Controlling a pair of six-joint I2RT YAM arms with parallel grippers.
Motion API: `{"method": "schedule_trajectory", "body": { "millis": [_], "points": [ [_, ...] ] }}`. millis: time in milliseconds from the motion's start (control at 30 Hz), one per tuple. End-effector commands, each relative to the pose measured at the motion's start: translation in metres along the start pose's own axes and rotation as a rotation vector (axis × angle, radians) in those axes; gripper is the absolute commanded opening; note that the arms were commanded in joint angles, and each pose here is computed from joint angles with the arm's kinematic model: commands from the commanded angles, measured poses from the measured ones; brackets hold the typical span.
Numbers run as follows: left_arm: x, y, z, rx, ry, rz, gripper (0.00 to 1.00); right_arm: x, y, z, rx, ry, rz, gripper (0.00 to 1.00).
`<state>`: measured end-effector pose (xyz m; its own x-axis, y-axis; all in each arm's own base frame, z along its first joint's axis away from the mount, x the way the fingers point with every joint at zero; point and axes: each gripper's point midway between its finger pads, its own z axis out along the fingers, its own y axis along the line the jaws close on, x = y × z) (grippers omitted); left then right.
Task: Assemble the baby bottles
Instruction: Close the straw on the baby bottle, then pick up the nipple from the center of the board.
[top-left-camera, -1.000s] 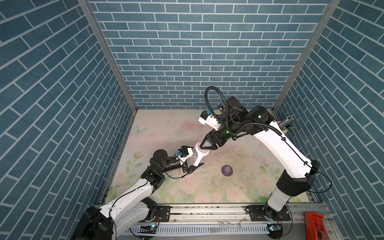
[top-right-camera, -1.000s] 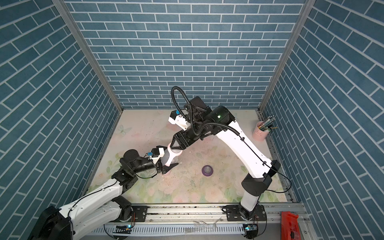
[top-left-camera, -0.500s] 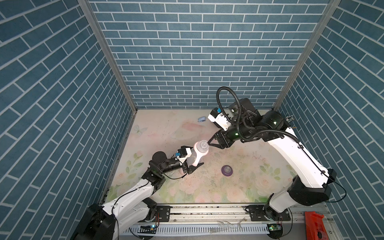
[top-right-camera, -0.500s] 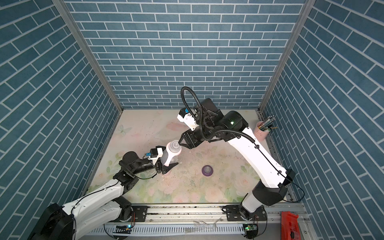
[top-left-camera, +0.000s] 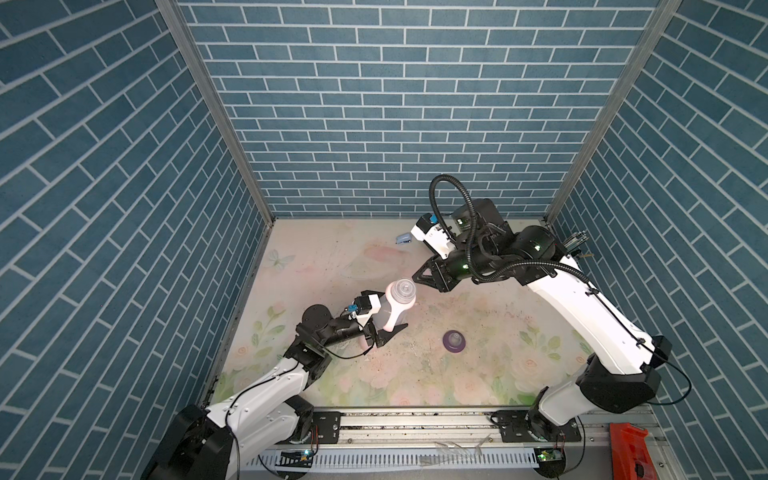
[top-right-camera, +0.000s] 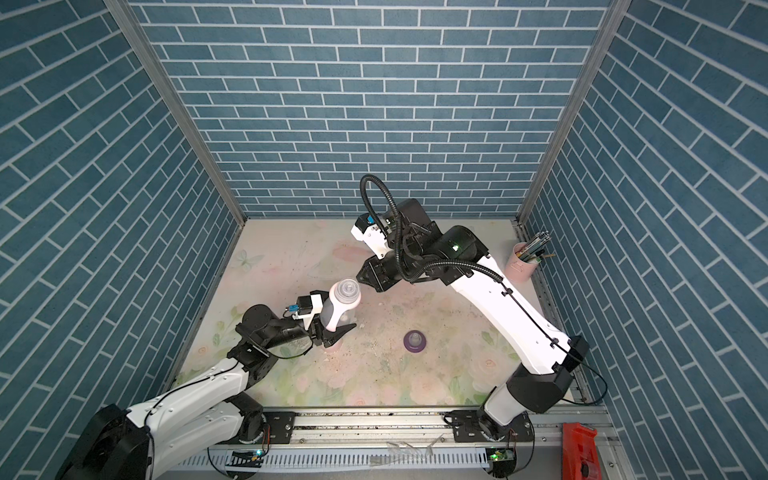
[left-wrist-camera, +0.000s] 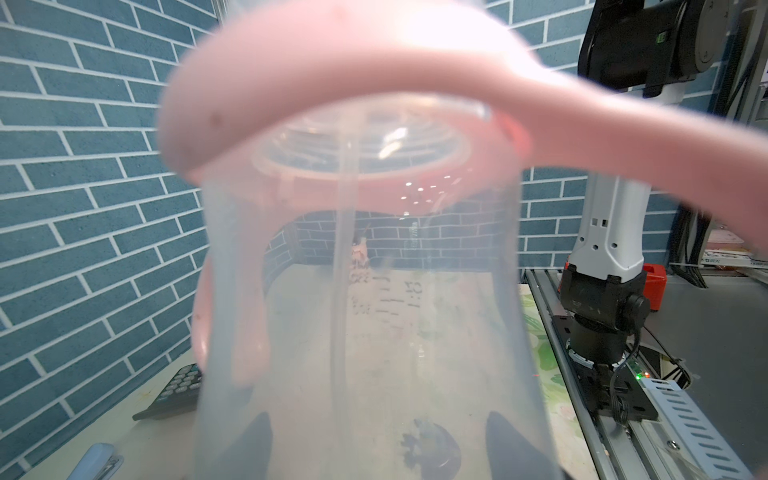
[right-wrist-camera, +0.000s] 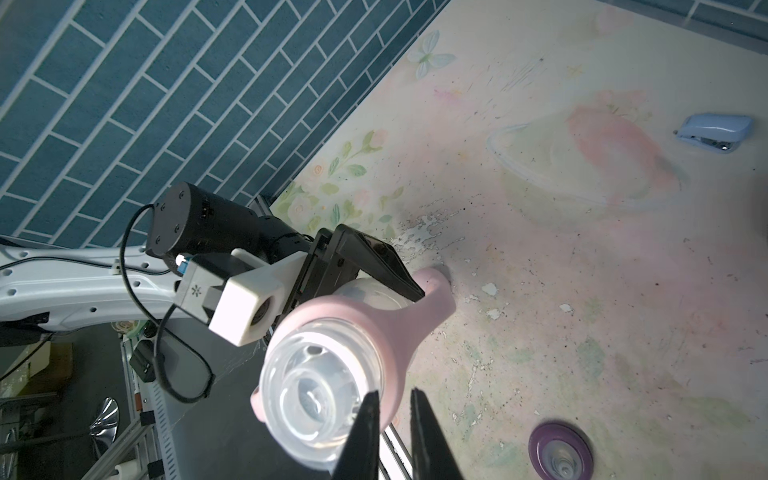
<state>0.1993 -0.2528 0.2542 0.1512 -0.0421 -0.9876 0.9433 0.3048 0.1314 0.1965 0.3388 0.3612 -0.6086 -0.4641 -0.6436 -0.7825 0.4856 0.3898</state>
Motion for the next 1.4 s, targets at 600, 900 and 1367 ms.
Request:
{"method": "schedule_trajectory", "body": {
  "millis": [600,900,1367],
  "points": [
    [-0.016,0.021,-0.014,-0.184,-0.038,0.071,0.56,0.079,-0.111,-0.02,0.557,0.097,0.073,0.65],
    [-0.022,0.036,-0.035,-0.344,-0.046,0.13,0.56,0.193,-0.152,0.054,0.57,0.336,0.229,0.93],
    [-0.03,0.03,-0.039,-0.334,-0.056,0.128,0.56,0.251,-0.189,0.121,0.578,0.499,0.329,0.88]
  ]
}}
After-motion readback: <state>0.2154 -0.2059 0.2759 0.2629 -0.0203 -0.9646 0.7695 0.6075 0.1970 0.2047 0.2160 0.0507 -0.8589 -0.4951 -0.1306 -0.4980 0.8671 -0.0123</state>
